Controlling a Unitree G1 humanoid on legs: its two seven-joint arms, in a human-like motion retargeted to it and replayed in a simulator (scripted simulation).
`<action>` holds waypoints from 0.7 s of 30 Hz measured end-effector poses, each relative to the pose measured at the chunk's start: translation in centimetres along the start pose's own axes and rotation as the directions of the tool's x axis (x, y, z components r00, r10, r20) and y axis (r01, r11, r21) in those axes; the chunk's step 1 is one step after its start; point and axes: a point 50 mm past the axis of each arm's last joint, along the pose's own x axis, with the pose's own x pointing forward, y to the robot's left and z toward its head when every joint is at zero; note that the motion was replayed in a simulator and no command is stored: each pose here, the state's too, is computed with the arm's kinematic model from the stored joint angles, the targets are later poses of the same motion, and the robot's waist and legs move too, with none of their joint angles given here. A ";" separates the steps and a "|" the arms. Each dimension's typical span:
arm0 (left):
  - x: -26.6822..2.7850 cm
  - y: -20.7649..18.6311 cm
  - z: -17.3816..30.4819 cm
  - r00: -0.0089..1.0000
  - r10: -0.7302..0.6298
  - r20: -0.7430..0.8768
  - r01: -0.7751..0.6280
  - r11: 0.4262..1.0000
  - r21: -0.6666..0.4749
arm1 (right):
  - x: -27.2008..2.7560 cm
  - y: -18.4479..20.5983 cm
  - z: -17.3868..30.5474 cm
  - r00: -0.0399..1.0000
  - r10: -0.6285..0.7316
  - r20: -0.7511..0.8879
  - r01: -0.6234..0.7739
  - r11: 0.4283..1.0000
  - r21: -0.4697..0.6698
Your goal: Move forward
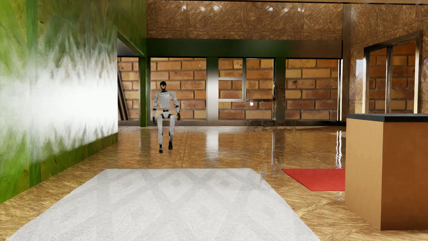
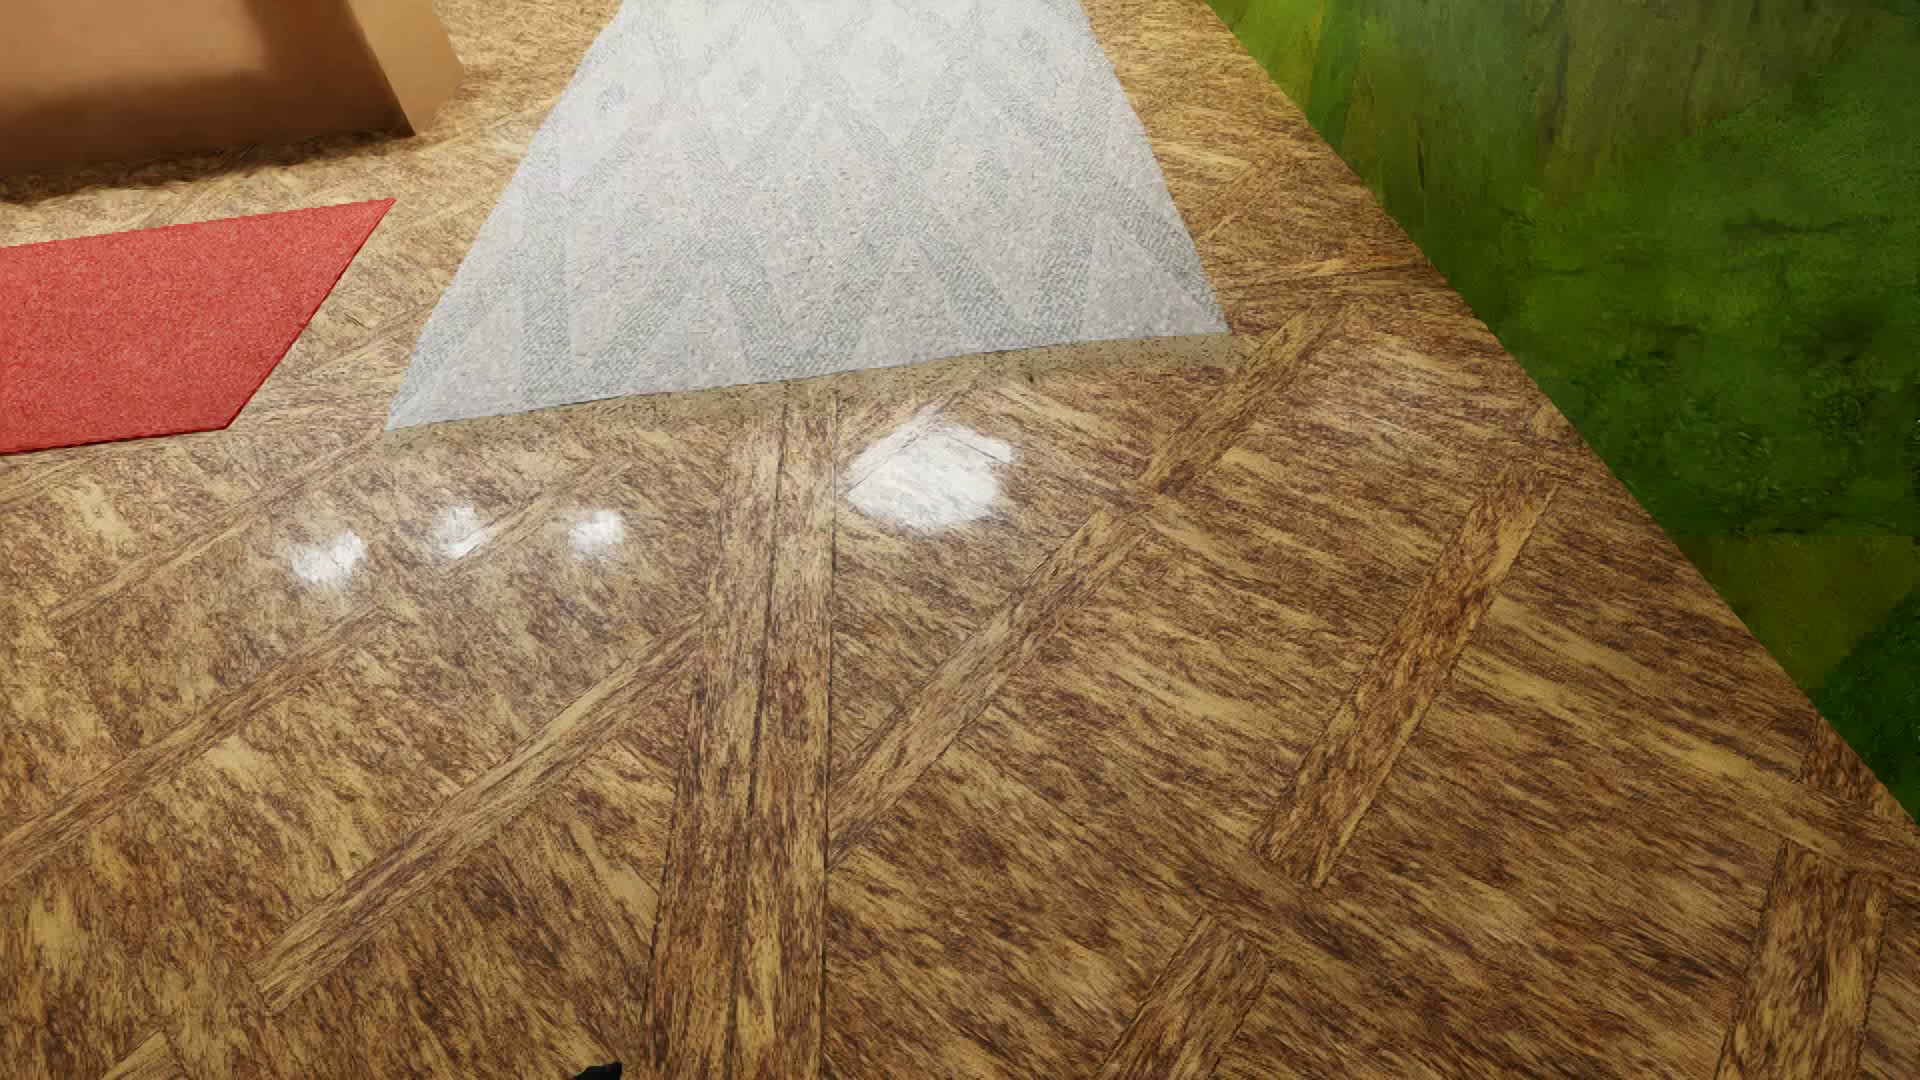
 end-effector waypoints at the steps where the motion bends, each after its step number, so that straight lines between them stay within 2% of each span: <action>1: -0.2 -0.9 -0.9 0.999 -0.029 -0.030 0.030 0.999 0.020 | 0.1 -0.2 0.7 1.000 -0.006 0.021 0.005 1.000 0.002; 7: -2.5 -4.2 -6.4 0.969 -0.146 -0.202 0.168 0.981 0.101 | -0.4 -3.1 9.4 0.953 -0.067 0.297 0.077 0.997 -0.023; 11: -3.9 -5.7 -8.8 0.943 -0.193 -0.272 0.232 0.965 0.121 | -2.3 -6.0 15.4 0.860 -0.138 0.491 0.146 0.989 0.023; 13: -4.6 -6.2 -10.0 0.926 -0.207 -0.317 0.256 0.959 0.122 | -2.8 -6.7 16.5 0.838 -0.160 0.521 0.159 0.986 0.047; 15: -5.1 -6.7 -11.1 0.907 -0.218 -0.360 0.277 0.953 0.121 | -2.4 -6.6 15.7 0.852 -0.162 0.497 0.151 0.987 0.062; 17: -5.3 -6.2 -11.5 0.903 -0.203 -0.378 0.264 0.957 0.118 | -1.4 -5.1 13.0 0.900 -0.127 0.417 0.119 0.992 0.045; 21: -3.3 -4.3 -8.4 0.950 -0.149 -0.274 0.186 0.976 0.112 | -0.3 -2.8 9.6 0.952 -0.054 0.300 0.072 0.996 -0.048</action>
